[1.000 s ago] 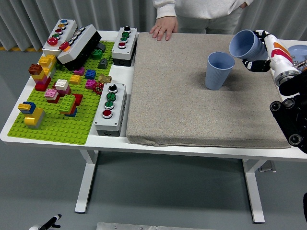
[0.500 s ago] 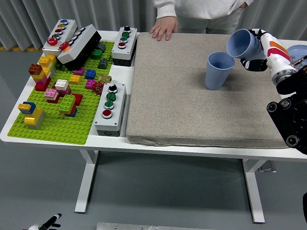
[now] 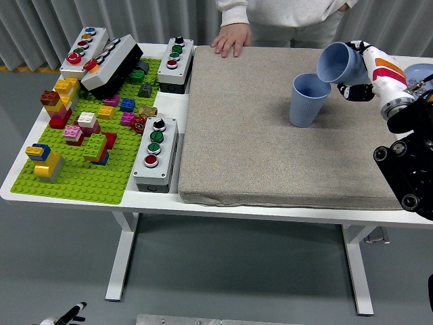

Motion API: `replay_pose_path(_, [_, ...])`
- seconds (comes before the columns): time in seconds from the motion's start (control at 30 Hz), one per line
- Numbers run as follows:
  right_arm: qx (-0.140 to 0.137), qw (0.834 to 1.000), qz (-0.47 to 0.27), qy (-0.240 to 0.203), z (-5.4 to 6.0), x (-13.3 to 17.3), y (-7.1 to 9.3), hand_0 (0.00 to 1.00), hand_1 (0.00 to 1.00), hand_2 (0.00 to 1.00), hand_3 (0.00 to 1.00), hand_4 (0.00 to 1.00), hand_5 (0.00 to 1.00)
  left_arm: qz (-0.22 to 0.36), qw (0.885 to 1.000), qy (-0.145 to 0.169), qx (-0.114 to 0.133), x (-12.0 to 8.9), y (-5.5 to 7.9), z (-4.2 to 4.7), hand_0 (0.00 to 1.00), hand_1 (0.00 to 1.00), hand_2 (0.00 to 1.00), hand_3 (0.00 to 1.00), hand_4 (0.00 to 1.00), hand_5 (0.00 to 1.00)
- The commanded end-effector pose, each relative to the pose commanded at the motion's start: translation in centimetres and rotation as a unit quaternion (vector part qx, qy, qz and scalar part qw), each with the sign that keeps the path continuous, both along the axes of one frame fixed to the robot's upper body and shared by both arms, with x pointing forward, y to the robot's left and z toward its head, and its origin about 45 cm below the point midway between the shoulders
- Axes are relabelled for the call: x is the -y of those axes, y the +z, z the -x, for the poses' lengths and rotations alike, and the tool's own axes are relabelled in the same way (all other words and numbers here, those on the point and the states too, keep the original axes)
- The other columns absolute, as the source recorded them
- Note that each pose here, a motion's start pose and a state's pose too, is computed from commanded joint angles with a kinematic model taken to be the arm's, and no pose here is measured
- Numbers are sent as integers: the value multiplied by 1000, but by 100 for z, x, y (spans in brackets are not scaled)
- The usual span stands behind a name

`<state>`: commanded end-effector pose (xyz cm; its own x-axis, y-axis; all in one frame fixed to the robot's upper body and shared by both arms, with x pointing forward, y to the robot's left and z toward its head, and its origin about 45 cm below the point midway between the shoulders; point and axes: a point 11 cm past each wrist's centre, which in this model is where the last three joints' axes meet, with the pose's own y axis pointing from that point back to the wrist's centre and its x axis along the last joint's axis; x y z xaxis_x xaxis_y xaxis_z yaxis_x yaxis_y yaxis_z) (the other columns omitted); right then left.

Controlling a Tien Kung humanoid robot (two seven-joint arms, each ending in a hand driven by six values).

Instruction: Pick cup pour cup place

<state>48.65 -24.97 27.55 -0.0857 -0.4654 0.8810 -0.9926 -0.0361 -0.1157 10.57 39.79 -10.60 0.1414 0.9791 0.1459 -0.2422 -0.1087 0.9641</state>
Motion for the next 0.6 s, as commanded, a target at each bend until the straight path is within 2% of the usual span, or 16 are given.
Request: replay_pose_path(0.6, [0,1000,10,6,15,-42,-27,700,564,463,516,632,2,0,1000,1,-1,-7,-1,13,891,844,891,798,665,992])
